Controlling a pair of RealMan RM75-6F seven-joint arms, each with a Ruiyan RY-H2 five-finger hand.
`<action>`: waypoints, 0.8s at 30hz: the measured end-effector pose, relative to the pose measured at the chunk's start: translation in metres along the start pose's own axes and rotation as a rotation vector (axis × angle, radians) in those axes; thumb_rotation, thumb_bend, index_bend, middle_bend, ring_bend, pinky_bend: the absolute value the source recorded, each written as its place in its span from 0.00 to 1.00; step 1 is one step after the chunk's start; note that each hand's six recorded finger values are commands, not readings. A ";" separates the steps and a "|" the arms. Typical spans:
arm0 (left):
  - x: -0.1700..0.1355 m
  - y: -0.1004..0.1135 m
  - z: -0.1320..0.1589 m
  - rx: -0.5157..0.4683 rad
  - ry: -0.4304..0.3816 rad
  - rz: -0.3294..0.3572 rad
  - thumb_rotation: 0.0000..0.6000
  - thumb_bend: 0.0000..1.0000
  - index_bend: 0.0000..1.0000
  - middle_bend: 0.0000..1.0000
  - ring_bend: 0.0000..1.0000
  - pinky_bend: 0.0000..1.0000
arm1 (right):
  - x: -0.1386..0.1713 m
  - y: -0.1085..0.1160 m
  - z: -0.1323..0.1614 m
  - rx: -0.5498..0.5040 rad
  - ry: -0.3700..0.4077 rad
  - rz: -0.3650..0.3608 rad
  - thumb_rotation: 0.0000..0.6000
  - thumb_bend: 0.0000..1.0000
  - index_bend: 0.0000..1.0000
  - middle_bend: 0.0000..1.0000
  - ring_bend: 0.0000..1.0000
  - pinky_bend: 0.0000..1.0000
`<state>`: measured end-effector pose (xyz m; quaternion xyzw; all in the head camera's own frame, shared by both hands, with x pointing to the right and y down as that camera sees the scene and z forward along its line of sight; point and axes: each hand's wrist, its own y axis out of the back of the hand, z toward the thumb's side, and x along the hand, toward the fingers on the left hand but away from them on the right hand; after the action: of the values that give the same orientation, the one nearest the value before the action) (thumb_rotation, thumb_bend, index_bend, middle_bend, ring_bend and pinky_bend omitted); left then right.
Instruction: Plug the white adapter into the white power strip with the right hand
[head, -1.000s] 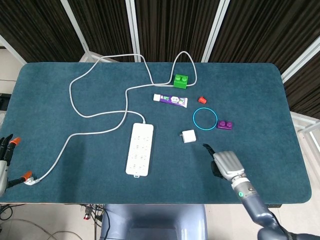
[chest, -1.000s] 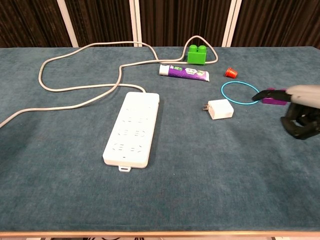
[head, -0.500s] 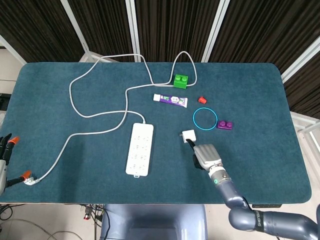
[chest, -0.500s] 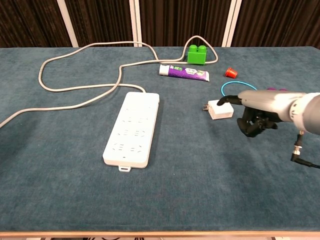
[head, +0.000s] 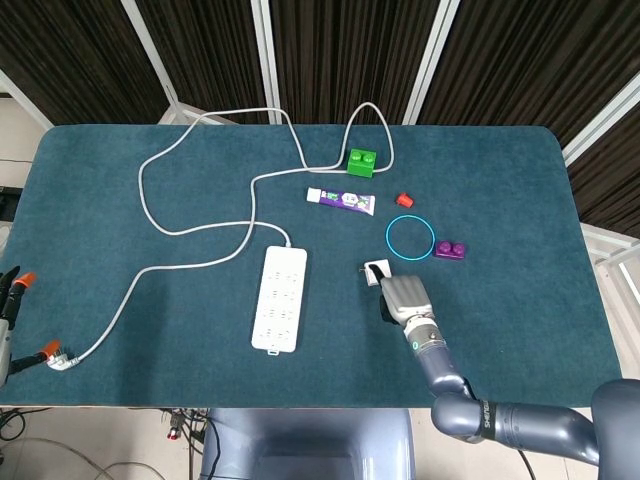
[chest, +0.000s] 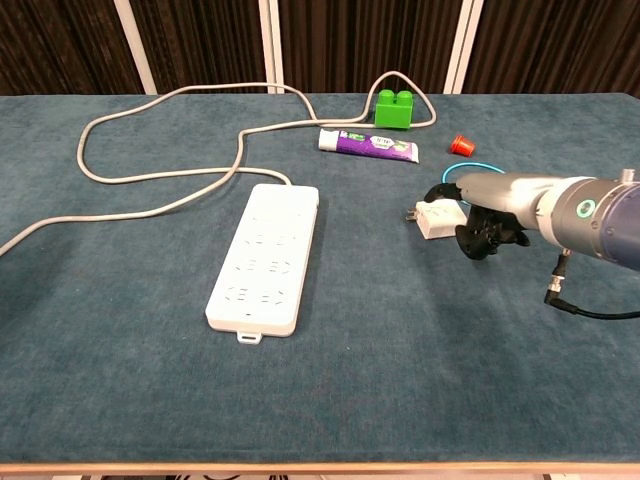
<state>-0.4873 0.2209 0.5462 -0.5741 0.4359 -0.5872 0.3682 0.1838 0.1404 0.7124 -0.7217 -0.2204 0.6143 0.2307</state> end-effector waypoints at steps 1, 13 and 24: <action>0.000 0.000 0.000 0.000 0.000 0.000 1.00 0.10 0.12 0.00 0.00 0.00 | 0.000 0.000 0.000 0.002 -0.001 0.001 1.00 0.82 0.08 0.83 0.86 0.80; 0.000 0.000 0.000 0.001 0.003 0.001 1.00 0.10 0.12 0.00 0.00 0.00 | -0.001 -0.002 -0.003 0.018 -0.009 0.011 1.00 0.82 0.08 0.83 0.87 0.80; -0.001 0.000 0.001 0.003 0.001 -0.002 1.00 0.10 0.12 0.00 0.00 0.00 | 0.005 -0.006 -0.011 0.042 -0.021 0.029 1.00 0.82 0.11 0.83 0.86 0.80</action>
<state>-0.4866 0.2217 0.5461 -0.5736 0.4346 -0.5885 0.3684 0.1950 0.1478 0.7133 -0.7135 -0.1993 0.6295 0.2343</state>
